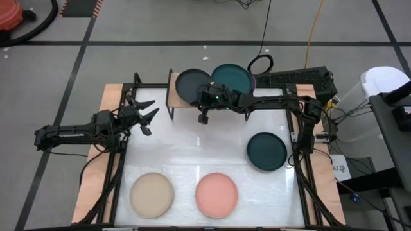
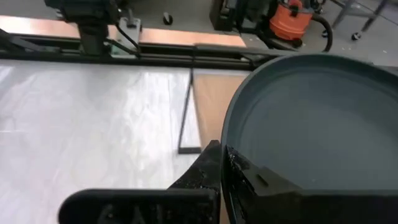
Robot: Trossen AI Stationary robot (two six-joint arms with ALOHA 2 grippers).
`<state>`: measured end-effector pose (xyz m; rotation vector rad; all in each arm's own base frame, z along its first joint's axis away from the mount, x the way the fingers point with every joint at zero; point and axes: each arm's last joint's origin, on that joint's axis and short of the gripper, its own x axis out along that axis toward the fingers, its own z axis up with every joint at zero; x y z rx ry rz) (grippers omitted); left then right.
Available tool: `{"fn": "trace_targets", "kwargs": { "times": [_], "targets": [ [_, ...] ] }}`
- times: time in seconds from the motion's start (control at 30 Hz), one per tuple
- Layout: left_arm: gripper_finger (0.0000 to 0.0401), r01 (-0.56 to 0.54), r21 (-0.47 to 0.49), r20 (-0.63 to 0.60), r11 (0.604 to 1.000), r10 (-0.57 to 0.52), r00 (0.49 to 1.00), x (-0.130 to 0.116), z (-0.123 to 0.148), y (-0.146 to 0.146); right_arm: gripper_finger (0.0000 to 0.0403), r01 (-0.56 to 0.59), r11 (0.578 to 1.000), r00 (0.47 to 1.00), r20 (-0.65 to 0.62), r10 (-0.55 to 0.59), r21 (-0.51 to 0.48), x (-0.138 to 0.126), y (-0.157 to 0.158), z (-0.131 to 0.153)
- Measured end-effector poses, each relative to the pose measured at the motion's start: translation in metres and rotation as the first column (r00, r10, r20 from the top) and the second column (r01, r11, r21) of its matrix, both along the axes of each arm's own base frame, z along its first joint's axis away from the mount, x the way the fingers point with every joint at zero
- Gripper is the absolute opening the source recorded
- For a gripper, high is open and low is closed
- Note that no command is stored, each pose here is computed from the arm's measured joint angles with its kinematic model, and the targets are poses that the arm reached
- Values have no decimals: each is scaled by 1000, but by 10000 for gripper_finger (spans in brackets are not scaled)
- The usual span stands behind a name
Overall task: Place and stack plates onto a shelf
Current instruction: Put the black plate on the shelf
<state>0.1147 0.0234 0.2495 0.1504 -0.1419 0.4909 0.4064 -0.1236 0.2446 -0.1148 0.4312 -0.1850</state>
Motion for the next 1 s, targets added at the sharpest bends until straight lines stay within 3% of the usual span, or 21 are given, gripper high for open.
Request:
{"fn": "trace_targets", "kwargs": {
  "times": [0.33, 0.67, 1.0],
  "targets": [
    [181, 1, -3, 1, 1000, -1, 1000, 0, 0, 0, 1, -7, 1000, 1000, -2, 7, 4, 1, 3, -1],
    [181, 1, -3, 1, 1000, -1, 1000, 0, 0, 0, 1, -44, 998, 991, 128, 48, -36, 8, 13, 12],
    [181, 1, -3, 2, 1000, -1, 1000, 0, 0, 0, 10, -43, 998, 991, 127, 48, -40, 8, 13, 11]
  ]
}}
